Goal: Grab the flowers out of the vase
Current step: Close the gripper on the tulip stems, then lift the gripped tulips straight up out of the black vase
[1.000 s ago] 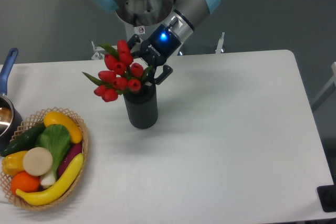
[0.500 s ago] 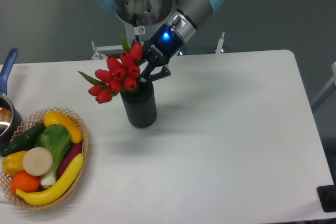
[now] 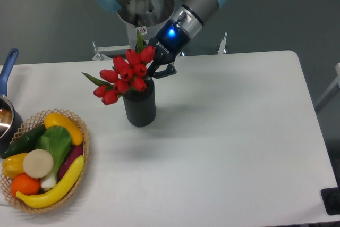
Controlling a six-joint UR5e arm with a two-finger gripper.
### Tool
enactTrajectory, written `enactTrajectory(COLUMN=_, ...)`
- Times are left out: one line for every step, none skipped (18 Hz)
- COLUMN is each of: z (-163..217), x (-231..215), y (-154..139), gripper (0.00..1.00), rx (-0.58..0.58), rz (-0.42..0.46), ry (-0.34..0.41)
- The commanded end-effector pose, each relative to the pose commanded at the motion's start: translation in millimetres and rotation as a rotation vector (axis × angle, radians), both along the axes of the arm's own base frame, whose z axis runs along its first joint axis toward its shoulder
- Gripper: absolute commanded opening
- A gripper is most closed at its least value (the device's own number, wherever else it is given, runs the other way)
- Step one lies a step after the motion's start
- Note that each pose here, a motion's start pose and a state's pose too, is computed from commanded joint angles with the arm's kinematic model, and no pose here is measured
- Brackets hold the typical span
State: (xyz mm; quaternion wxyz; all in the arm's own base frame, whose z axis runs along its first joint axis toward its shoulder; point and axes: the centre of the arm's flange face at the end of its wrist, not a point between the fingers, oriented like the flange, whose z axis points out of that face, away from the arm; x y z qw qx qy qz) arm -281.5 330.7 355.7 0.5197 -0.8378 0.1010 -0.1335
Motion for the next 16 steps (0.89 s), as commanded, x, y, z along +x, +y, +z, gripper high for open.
enactTrajectory(z=6.5, x=0.8, y=-0.9, gripper=0.16, rx=-0.003, rz=0.011, ry=-0.002)
enactTrajectory(z=11.3, x=0.9, y=-2.2, gripper=0.16, rx=-0.003, rz=0.019, ry=-0.001)
enactTrajectory(z=14.4, x=0.7, y=-2.7, gripper=0.16, rx=-0.003, rz=0.024, ry=-0.001)
enactTrajectory(z=17.6, x=1.0, y=-2.7, gripper=0.16, rx=-0.002, rz=0.028, ry=-0.002)
enactTrajectory(z=22.8, x=0.1, y=-3.0, gripper=0.16, rx=-0.001, rz=0.035, ry=-0.003)
enactTrajectory(z=25.7, x=-1.1, y=-2.6, gripper=0.16, rx=-0.003, rz=0.04, ry=-0.006)
enactTrajectory(z=28.8, x=-2.2, y=-2.1, gripper=0.16, rx=-0.001, rz=0.044, ry=-0.009)
enactTrajectory(z=35.7, x=-4.0, y=-1.2, gripper=0.16, rx=0.005, rz=0.052, ry=-0.016)
enactTrajectory(z=41.0, x=-4.6, y=-0.7, gripper=0.16, rx=0.009, rz=0.059, ry=-0.022)
enactTrajectory(z=45.8, x=-5.1, y=-0.4, gripper=0.16, rx=0.007, rz=0.069, ry=-0.032)
enactTrajectory(z=51.3, x=-6.0, y=-0.2, gripper=0.16, rx=0.004, rz=0.079, ry=-0.042)
enactTrajectory(z=58.2, x=-5.3, y=-0.2, gripper=0.16, rx=0.008, rz=0.087, ry=-0.046)
enactTrajectory(z=61.7, x=-4.3, y=-0.1, gripper=0.16, rx=0.015, rz=0.092, ry=-0.057)
enactTrajectory(z=68.4, x=-2.1, y=-1.1, gripper=0.16, rx=0.025, rz=0.097, ry=-0.055)
enactTrajectory(z=73.5, x=-0.6, y=-1.5, gripper=0.16, rx=0.038, rz=0.105, ry=-0.068)
enactTrajectory(z=76.2, x=-0.8, y=-1.0, gripper=0.17, rx=0.045, rz=0.111, ry=-0.087)
